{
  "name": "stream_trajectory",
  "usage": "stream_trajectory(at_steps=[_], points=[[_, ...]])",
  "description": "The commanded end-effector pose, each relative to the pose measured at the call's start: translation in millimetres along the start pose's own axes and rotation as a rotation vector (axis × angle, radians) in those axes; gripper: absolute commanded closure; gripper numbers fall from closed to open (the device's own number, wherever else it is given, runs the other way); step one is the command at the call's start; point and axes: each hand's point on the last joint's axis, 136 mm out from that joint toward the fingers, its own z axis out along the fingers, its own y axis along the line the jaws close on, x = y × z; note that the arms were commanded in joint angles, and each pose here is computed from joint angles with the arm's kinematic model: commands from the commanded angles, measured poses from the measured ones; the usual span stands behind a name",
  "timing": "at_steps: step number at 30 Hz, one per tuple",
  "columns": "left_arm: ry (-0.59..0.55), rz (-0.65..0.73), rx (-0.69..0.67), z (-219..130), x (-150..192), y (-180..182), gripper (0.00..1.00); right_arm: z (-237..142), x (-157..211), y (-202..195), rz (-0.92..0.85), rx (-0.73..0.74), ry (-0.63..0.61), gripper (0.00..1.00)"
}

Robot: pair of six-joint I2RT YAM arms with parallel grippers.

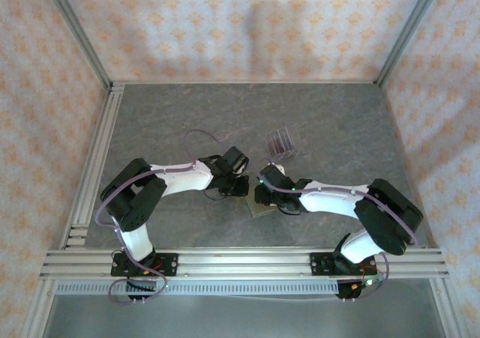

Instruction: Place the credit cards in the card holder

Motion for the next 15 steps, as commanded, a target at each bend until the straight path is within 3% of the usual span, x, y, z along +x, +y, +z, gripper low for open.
stream_trajectory(at_steps=[1, 15], points=[[0.068, -0.027, -0.170, 16.0, 25.7, 47.2, 0.88, 4.8, 1.5, 5.8, -0.013, -0.035, 0.011, 0.57], [0.065, -0.027, -0.160, 15.4, 24.9, 45.1, 0.88, -10.5, -10.3, 0.4, -0.050, 0.024, -0.017, 0.92]])
